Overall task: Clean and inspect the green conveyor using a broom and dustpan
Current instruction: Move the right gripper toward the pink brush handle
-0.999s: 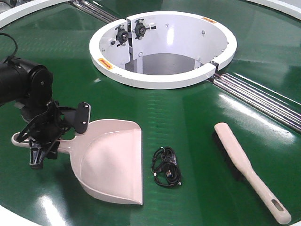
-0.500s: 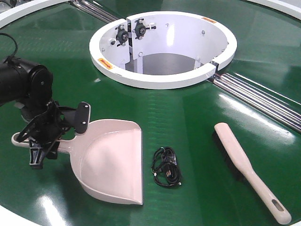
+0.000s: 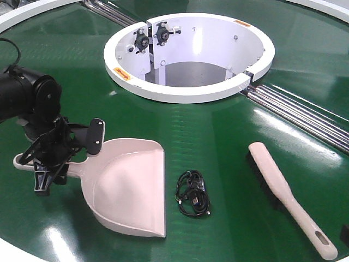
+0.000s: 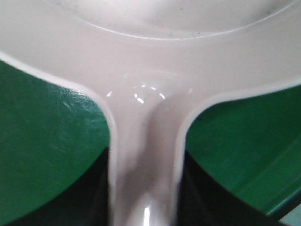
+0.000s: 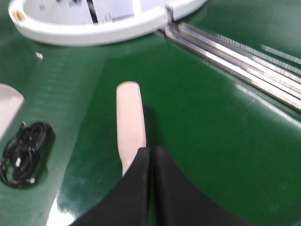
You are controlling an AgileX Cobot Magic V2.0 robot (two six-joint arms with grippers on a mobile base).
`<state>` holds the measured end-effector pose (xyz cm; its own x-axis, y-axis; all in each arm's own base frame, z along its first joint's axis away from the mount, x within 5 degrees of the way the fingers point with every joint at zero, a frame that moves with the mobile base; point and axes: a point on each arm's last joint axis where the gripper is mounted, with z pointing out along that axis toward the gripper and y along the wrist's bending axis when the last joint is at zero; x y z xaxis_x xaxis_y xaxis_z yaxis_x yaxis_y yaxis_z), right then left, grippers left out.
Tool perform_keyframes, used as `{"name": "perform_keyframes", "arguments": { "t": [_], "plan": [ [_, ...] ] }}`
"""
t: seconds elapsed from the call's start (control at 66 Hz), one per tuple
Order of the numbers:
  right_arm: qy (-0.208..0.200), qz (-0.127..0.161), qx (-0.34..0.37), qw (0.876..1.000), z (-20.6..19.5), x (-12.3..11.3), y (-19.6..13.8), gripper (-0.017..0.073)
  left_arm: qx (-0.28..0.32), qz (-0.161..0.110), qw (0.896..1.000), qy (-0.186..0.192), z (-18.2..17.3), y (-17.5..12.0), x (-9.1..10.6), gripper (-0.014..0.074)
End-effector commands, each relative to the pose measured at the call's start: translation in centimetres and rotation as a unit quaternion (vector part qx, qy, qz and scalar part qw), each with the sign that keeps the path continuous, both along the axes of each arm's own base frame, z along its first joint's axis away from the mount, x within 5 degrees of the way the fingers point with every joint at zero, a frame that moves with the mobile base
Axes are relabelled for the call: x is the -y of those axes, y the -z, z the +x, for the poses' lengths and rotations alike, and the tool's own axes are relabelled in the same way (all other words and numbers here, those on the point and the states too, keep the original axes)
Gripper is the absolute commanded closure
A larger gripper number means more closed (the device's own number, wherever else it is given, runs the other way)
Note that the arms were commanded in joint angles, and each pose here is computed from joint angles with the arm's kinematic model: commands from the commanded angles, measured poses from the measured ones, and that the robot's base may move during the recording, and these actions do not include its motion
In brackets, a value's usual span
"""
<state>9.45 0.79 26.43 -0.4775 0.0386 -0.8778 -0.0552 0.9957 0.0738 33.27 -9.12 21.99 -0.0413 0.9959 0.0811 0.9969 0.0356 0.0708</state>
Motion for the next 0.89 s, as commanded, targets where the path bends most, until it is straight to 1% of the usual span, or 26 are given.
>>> {"name": "perform_keyframes", "arguments": {
  "t": [0.0,0.045,0.091,0.182,0.242,0.288,0.348,0.394,0.545,0.651,0.727,0.803,0.878],
  "plan": [
    [0.008,0.013,0.024,1.0,1.3,0.0,-1.2,0.0569,0.034,-0.006,0.999,-0.006,-0.1,-2.2,0.0,0.0601],
    [0.009,0.024,0.019,1.0,1.6,-0.1,-1.1,0.0569,0.034,-0.006,0.999,-0.006,-0.1,-2.2,0.0,0.0601],
    [0.009,0.022,0.018,1.0,1.8,-0.1,-1.0,0.0568,0.034,-0.006,0.999,-0.006,-0.1,-2.2,0.0,0.0601],
    [0.005,0.003,0.019,1.0,2.3,0.0,-0.9,0.0557,0.034,-0.006,0.999,-0.006,-0.1,-2.2,0.0,0.0601],
    [-0.003,-0.013,0.008,1.0,2.5,0.0,-0.9,0.0531,0.034,-0.006,0.999,-0.006,-0.1,-2.2,0.0,0.0601],
    [-0.009,-0.022,-0.009,1.0,2.6,0.0,-0.8,0.0491,0.034,-0.006,0.999,-0.006,-0.1,-2.2,0.0,0.0601],
    [-0.013,-0.023,-0.03,0.999,2.7,-0.1,-1.1,0.0429,0.034,-0.006,0.999,-0.006,-0.1,-2.2,0.0,0.0601],
    [-0.016,-0.022,-0.043,0.999,3.0,-0.1,-1.4,0.0349,0.034,-0.006,0.999,-0.006,-0.1,-2.2,0.0,0.0601],
    [-0.022,-0.021,-0.061,0.998,3.9,-0.2,-3.1,0.0127,0.034,-0.006,0.999,-0.006,-0.1,-2.2,0.0,0.0601],
    [-0.035,-0.023,-0.08,0.996,4.8,-0.5,-3.9,0.0023,0.034,-0.006,0.999,-0.006,-0.1,-2.2,0.0,0.0601],
    [-0.059,-0.04,-0.103,0.992,5.8,-1.1,-4.4,-0.0005,0.034,-0.006,0.999,-0.006,-0.1,-2.2,0.0,0.0601],
    [-0.082,-0.058,-0.135,0.986,6.8,-1.8,-4.6,-0.0003,0.034,-0.006,0.999,-0.006,-0.1,-2.2,0.0,0.0601],
    [-0.09,-0.065,-0.176,0.978,7.9,-2.4,-4.5,0.0,0.034,-0.006,0.999,-0.006,-0.1,-2.2,0.0,0.0601]
  ]
}}
